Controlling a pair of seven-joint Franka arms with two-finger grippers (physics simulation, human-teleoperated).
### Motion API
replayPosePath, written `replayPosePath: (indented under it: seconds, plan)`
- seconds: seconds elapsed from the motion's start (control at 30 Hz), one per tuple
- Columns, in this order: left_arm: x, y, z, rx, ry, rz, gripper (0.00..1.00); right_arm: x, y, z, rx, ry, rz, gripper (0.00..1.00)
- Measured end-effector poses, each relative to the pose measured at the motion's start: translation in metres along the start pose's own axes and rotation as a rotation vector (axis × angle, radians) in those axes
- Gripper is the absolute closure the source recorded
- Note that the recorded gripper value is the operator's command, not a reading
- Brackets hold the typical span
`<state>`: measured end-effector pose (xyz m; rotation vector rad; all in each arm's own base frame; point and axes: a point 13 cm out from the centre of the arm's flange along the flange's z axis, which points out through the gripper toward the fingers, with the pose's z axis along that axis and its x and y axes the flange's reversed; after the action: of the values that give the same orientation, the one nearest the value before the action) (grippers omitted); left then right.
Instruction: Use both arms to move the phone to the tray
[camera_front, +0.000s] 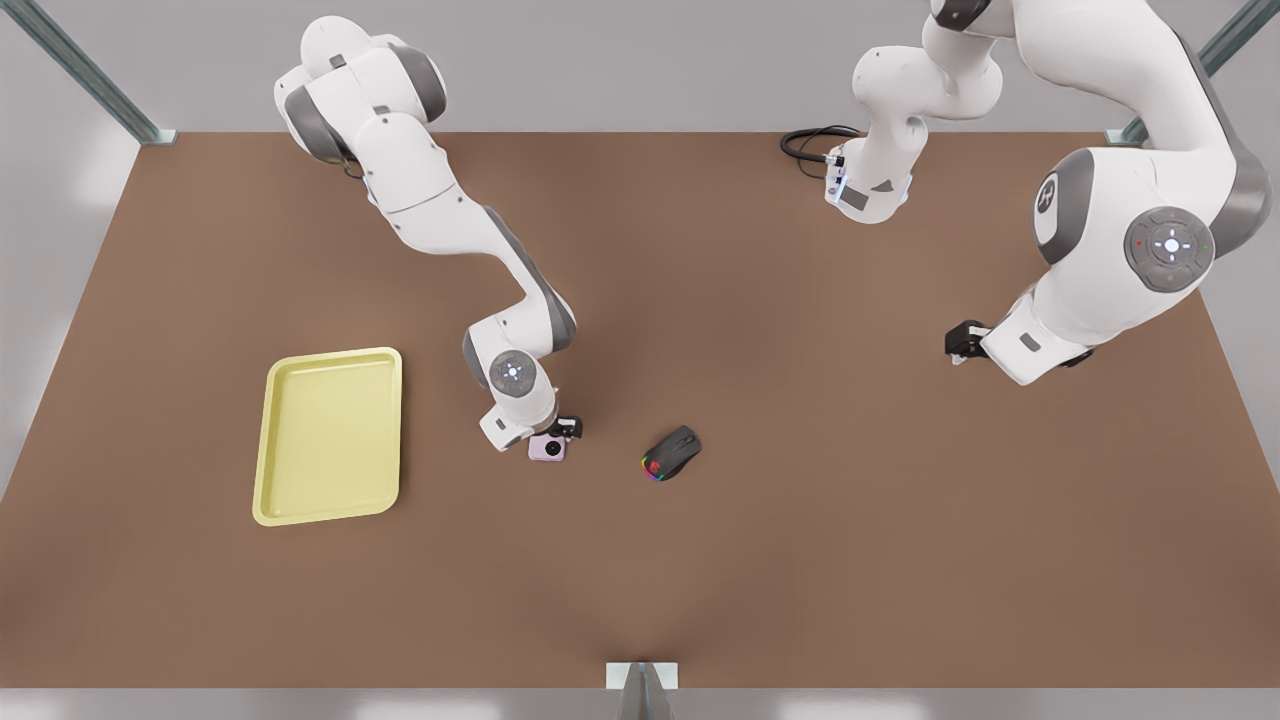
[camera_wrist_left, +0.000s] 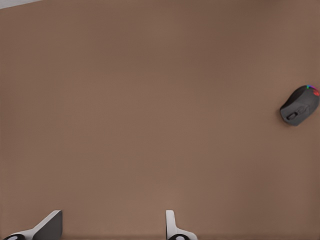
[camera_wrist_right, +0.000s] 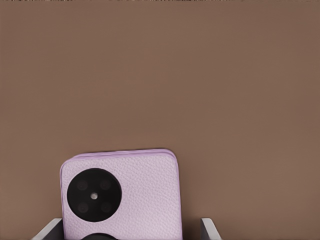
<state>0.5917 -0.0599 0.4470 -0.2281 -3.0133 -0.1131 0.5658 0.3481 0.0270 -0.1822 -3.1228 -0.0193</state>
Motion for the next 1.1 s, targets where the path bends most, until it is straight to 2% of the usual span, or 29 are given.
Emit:
replayPosePath:
  seconds: [0.03, 0.1, 0.37, 0.53, 1.1]
  plan:
    - [0.0, 0.0, 0.0, 0.0, 0.0, 0.001, 0.0, 0.0, 0.0, 0.001, 0.0, 0.001, 0.0, 0.03]
    - [-0.001, 0.0, 0.003, 0.0, 0.005, 0.004, 0.0, 0.0, 0.0, 0.002, 0.0, 0.002, 0.0, 0.09]
    - [-0.001, 0.0, 0.003, 0.0, 0.008, 0.012, 0.0, -0.001, -0.002, 0.001, 0.001, 0.005, 0.001, 0.13]
    - [-0.001, 0.0, 0.004, 0.0, 0.008, 0.016, 0.0, -0.001, -0.002, 0.001, 0.0, 0.006, 0.0, 0.22]
    - [0.001, 0.0, 0.0, 0.0, 0.003, 0.023, 0.0, -0.01, -0.01, -0.012, -0.009, -0.004, 0.002, 0.22]
